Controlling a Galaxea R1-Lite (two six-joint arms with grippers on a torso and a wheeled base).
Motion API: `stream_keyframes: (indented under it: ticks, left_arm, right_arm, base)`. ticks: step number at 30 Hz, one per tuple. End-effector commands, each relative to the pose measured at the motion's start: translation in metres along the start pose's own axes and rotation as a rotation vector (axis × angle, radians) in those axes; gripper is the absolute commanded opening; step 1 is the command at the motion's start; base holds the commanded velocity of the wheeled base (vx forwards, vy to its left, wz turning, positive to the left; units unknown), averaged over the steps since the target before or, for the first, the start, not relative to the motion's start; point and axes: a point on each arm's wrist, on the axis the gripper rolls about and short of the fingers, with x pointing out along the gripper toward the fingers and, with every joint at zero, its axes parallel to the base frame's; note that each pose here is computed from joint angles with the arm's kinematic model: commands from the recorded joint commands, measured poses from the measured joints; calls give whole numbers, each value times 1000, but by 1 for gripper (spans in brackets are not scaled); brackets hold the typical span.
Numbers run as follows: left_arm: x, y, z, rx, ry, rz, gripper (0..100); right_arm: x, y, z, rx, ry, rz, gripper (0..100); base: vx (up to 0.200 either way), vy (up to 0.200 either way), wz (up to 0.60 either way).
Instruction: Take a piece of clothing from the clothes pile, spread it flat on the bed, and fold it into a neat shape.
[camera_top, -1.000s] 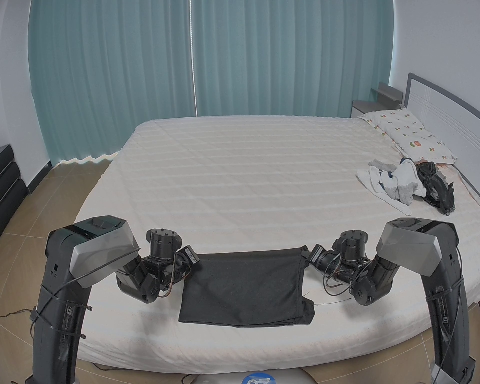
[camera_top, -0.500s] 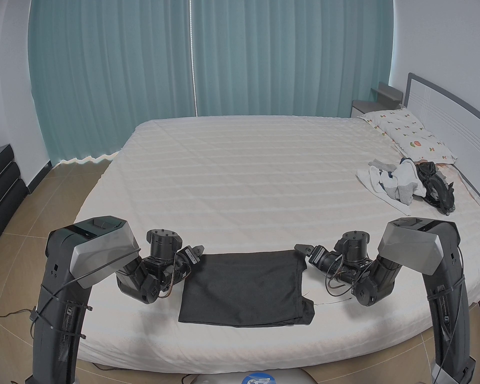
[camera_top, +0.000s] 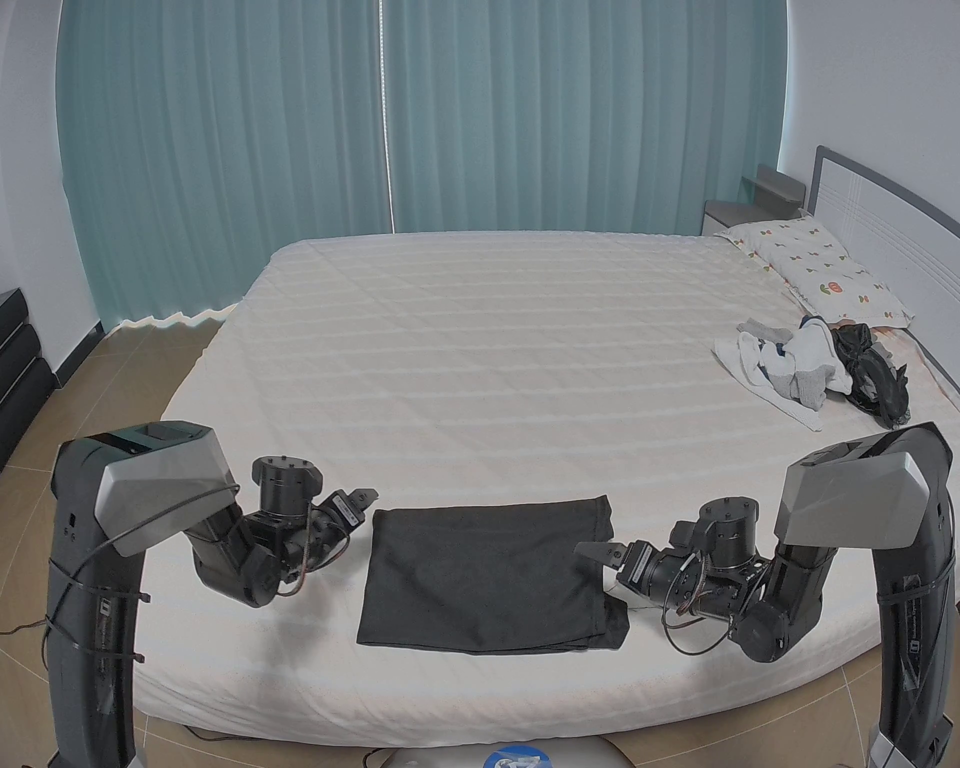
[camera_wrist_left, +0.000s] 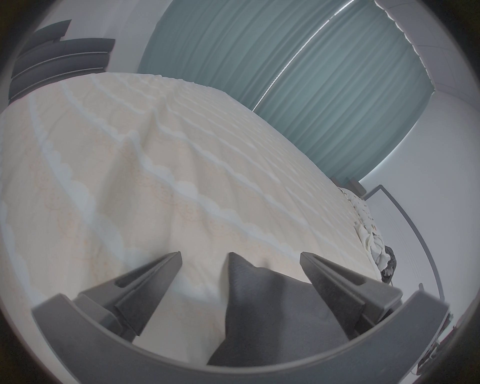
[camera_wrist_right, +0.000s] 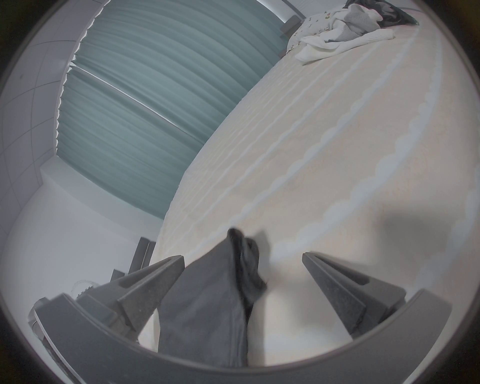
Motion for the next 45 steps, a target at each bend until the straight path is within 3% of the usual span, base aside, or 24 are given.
stream_keyframes:
  ticks: [1, 21, 22, 45]
  left_arm:
    - [-29, 7, 35, -94, 32, -79, 100]
    - [-27, 8, 34, -95, 37, -84, 100]
    - [-27, 8, 34, -96, 37, -84, 100]
    - [-24, 9, 32, -92, 43, -79, 100]
  right_arm:
    - [-15, 23, -22, -38, 74, 52, 100]
    - [-20, 14, -44, -154, 151, 9, 100]
    - [-22, 14, -44, -160, 155, 5, 0]
    - [-60, 4, -50, -232, 197, -72, 0]
  base:
    - [0, 0, 0]
    - [0, 0, 0]
    - [0, 0, 0]
    - [0, 0, 0]
